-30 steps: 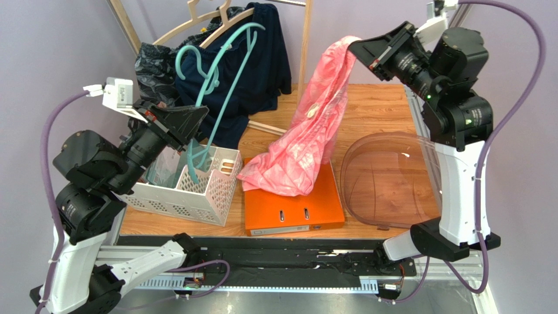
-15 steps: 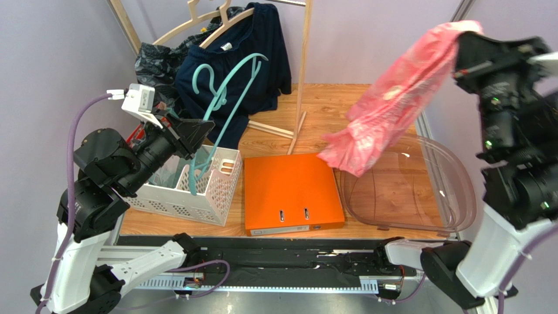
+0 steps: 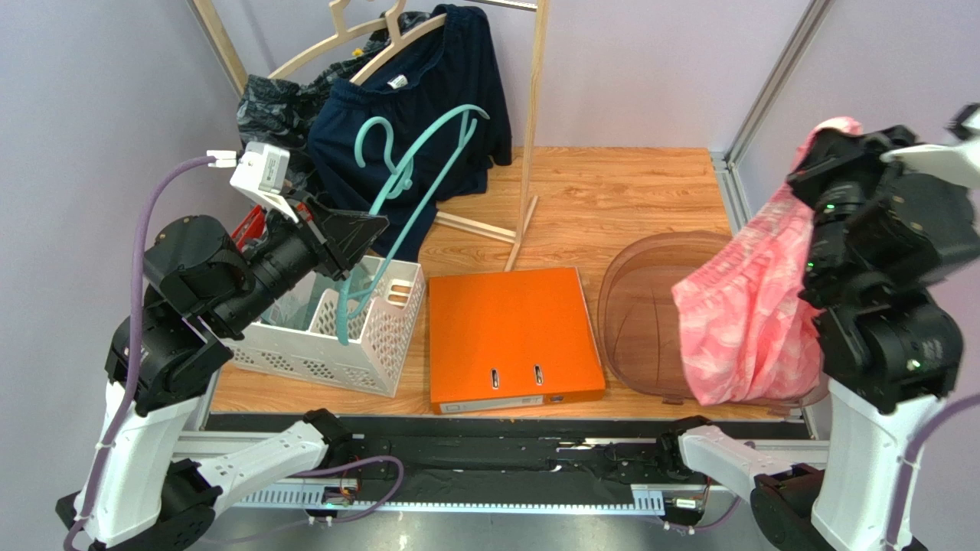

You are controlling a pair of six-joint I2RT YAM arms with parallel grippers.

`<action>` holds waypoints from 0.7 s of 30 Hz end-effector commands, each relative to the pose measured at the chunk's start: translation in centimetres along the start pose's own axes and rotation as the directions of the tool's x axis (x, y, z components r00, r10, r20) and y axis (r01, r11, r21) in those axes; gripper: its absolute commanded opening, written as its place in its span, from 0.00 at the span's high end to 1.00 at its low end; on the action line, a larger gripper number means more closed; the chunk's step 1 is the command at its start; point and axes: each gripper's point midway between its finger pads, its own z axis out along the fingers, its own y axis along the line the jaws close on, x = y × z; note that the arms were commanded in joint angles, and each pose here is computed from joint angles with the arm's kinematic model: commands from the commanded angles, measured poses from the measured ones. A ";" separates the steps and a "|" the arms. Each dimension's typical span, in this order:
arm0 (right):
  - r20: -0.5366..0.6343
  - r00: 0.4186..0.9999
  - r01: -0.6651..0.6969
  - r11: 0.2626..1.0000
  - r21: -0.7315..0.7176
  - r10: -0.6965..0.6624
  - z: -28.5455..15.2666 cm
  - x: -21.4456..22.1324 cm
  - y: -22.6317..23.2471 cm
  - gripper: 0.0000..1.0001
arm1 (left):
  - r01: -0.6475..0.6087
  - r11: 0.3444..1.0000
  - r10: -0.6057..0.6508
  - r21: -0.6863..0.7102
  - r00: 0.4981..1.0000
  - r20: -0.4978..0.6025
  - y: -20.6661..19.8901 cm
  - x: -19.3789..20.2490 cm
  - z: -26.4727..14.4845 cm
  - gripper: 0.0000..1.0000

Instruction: Remove the shorts from the hanger

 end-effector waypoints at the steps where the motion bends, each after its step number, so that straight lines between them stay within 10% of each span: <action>1: -0.097 0.995 -0.018 0.999 -0.039 0.014 0.7 4.0 0.9 1.00 | -0.003 0.999 0.003 0.041 1.000 0.003 -1.1 -0.8 0.2 1.00; 11: -0.336 0.940 -0.126 0.980 -0.154 0.068 1.9 10.9 5.2 1.00 | -0.002 0.999 0.001 0.051 1.000 0.015 -1.6 -1.8 0.2 1.00; 21: -0.408 0.900 0.309 0.886 0.345 -0.154 -1.6 16.1 -11.6 1.00 | -0.003 0.999 0.003 0.034 1.000 0.008 -1.0 -1.2 -1.2 1.00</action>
